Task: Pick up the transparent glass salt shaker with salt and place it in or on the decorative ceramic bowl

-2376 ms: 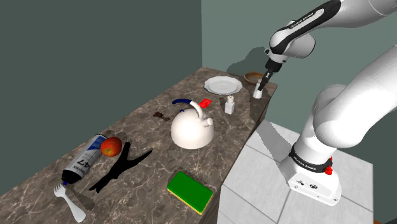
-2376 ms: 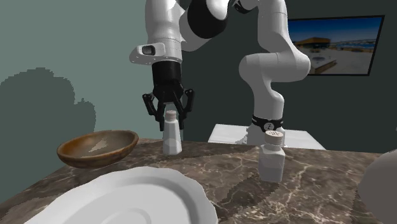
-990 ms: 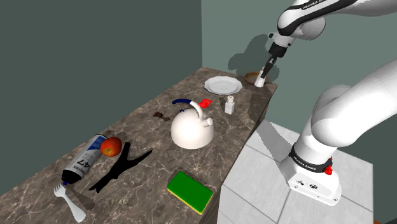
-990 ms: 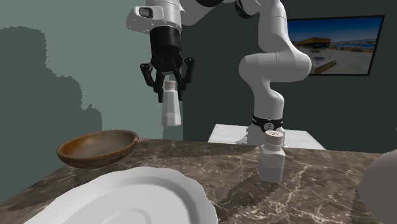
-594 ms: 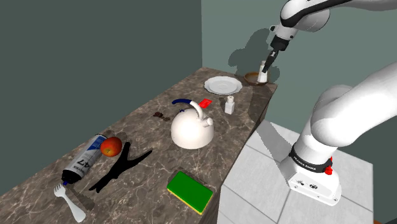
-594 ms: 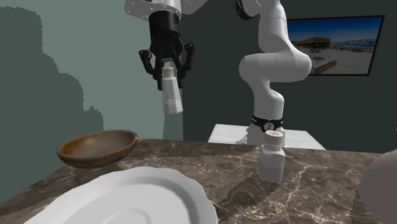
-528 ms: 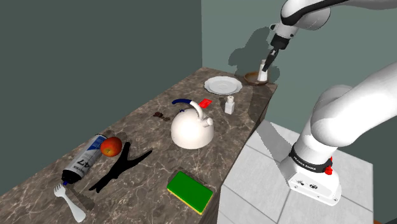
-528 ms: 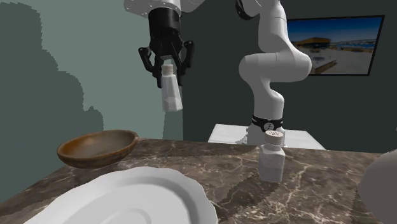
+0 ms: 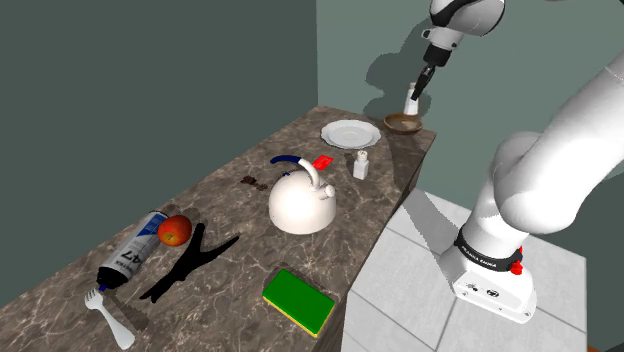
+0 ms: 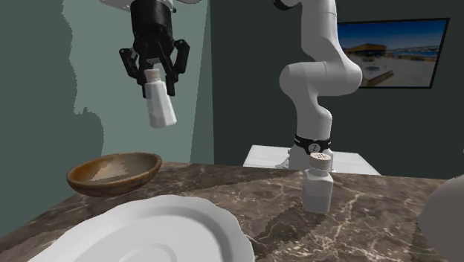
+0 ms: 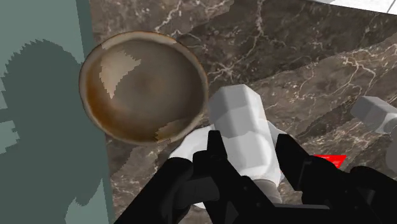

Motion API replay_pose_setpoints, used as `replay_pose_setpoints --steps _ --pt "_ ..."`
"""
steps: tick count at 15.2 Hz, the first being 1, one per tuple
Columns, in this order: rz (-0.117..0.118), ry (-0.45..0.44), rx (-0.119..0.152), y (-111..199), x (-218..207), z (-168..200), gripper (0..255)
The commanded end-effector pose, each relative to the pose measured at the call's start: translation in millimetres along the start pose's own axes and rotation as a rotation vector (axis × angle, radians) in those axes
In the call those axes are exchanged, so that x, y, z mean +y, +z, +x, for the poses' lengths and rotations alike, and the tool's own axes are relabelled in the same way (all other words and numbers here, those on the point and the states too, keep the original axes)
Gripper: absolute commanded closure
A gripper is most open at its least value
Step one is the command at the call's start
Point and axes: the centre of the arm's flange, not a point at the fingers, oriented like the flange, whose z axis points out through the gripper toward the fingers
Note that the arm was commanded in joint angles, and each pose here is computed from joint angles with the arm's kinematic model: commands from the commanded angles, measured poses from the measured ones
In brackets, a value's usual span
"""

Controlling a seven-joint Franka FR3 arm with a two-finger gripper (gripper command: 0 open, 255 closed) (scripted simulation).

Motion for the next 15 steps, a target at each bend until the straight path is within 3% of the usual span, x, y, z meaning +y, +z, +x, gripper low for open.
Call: replay_pose_setpoints --steps 1,5,15 --pt "-0.002 -0.002 0.001 -5.3 22.9 10.2 255" --pt "-0.002 -0.002 0.001 -12.7 80.2 32.3 255" --pt "-0.002 -0.002 0.001 38.2 86.6 19.6 255"
